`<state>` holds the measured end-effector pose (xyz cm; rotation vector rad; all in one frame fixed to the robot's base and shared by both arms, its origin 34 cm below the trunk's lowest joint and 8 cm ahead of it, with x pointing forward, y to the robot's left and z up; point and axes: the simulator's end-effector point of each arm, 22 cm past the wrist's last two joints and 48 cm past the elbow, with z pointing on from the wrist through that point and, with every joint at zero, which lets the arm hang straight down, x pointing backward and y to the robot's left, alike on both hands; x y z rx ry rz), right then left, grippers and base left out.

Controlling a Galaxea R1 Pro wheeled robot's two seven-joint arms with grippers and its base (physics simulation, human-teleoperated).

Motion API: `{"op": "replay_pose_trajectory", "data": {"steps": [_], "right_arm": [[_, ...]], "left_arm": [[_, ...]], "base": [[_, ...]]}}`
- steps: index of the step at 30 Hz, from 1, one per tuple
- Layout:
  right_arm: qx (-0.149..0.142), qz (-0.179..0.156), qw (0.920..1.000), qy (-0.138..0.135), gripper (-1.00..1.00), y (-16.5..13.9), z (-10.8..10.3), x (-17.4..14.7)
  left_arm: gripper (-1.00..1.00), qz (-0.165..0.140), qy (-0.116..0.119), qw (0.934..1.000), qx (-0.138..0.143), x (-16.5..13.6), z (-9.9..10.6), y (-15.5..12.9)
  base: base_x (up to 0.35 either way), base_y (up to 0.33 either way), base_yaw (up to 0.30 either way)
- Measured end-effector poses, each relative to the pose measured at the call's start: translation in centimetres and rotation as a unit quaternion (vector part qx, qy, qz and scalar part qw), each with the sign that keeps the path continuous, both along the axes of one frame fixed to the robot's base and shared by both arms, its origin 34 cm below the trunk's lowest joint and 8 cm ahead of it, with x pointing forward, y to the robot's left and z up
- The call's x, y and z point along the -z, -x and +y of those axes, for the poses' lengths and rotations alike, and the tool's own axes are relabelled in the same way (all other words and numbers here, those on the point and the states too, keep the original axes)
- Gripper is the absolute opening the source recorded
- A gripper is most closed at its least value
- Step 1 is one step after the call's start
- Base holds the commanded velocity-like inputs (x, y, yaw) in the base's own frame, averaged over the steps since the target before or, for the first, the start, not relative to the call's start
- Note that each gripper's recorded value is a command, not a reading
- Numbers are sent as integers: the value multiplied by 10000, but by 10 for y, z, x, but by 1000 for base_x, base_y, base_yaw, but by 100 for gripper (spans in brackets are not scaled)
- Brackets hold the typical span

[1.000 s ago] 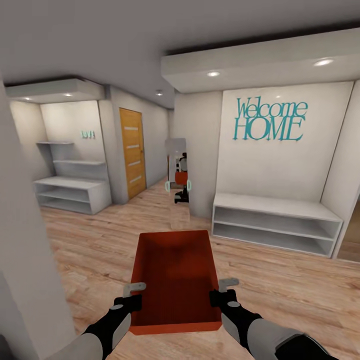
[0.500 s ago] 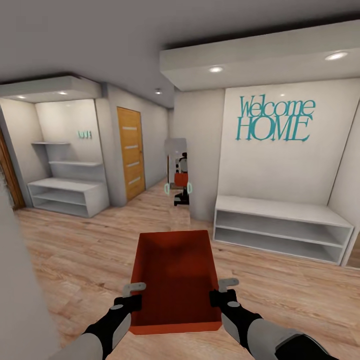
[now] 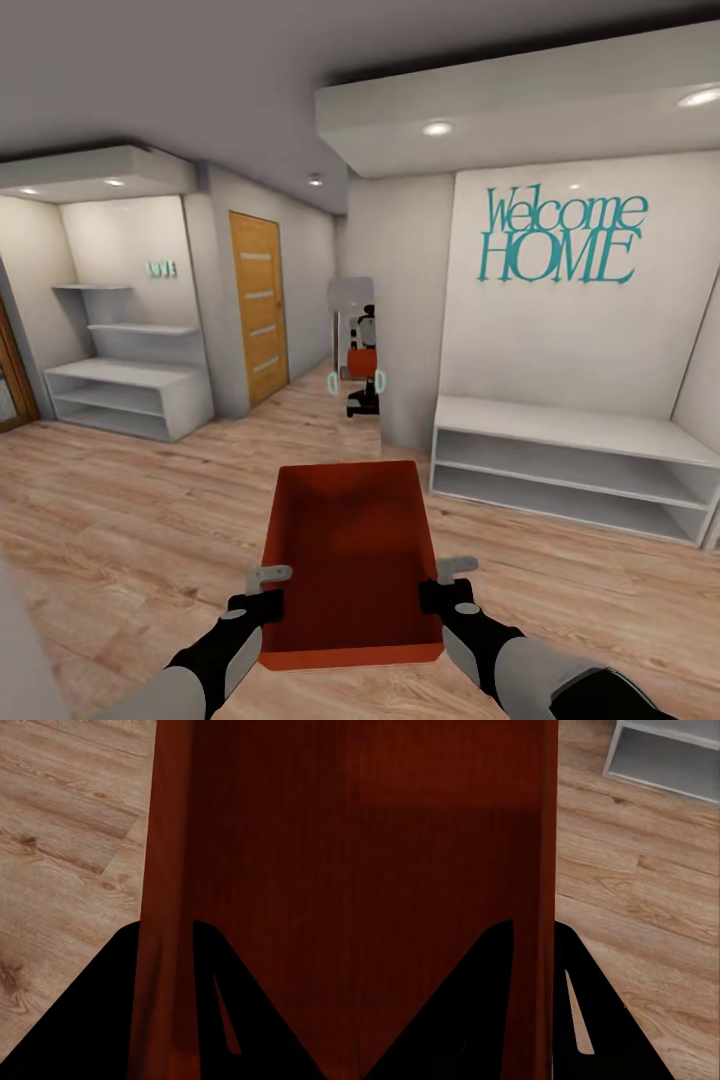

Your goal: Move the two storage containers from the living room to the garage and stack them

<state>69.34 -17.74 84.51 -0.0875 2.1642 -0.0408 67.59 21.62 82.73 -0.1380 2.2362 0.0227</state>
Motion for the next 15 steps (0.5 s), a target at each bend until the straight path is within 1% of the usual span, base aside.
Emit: {"op": "replay_pose_trajectory", "data": {"steps": [15], "right_arm": [[1, 0, 10000, -1, -100, 0, 0, 0]], "left_arm": [[-100, 0, -1, 10000, 1, 0, 0, 0]], "base": [[322, 0, 0]]}}
